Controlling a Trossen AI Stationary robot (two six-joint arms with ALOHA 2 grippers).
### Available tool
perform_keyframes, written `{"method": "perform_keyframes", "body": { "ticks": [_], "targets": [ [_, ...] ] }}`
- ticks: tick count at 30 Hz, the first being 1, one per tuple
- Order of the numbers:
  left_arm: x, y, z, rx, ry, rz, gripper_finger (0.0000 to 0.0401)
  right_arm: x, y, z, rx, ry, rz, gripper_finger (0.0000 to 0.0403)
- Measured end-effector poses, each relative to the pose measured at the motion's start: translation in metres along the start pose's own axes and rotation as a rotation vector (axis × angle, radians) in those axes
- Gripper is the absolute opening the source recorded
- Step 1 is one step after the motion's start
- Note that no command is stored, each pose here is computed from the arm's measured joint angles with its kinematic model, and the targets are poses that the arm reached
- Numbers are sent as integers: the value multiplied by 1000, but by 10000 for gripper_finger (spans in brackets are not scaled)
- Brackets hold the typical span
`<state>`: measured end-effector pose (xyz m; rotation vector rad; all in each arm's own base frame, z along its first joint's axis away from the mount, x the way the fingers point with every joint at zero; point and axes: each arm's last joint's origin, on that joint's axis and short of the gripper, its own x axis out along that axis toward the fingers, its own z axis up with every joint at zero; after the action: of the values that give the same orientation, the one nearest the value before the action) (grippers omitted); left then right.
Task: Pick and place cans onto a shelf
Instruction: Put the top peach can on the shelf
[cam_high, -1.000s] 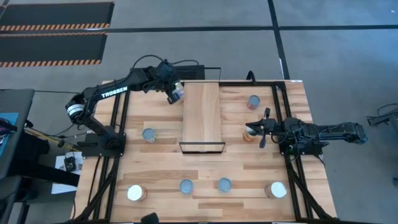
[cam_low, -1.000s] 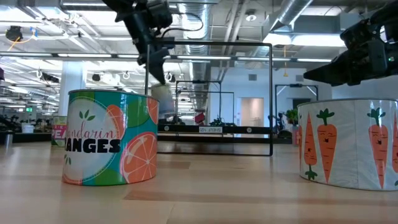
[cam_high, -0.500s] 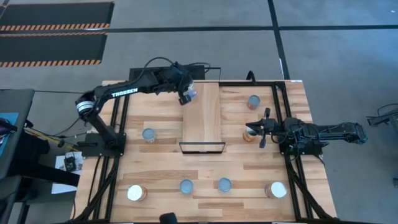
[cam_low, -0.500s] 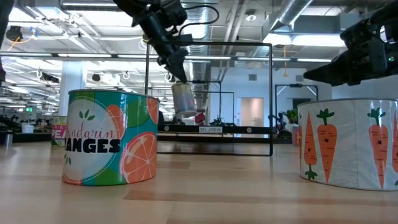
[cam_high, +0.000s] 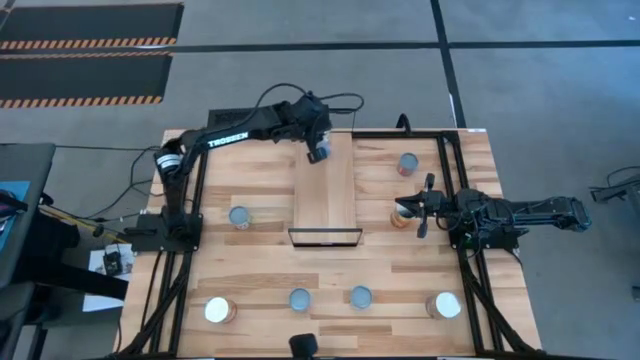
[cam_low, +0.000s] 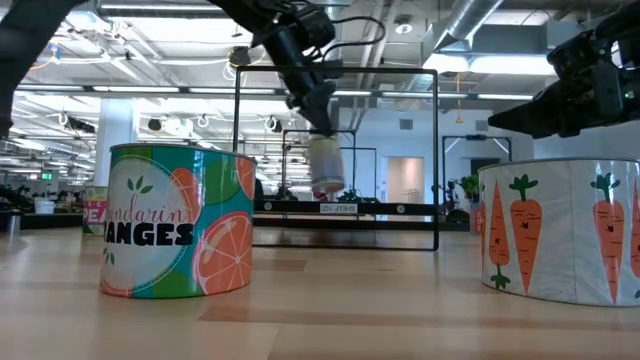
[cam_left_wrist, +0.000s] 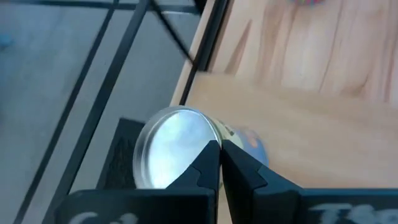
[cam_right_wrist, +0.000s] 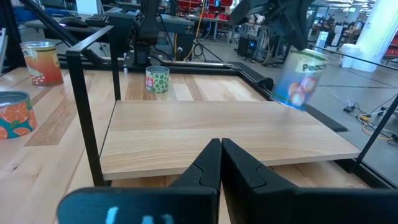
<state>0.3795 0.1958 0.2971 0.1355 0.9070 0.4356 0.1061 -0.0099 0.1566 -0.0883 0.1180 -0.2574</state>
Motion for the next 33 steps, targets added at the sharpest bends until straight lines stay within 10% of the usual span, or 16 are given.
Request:
{"method": "perform_keyframes", "body": {
  "ticks": [33],
  "targets": [
    [66, -21, 37, 28, -10, 52, 0, 0, 0, 0, 0, 0, 1, 33]
  ]
}}
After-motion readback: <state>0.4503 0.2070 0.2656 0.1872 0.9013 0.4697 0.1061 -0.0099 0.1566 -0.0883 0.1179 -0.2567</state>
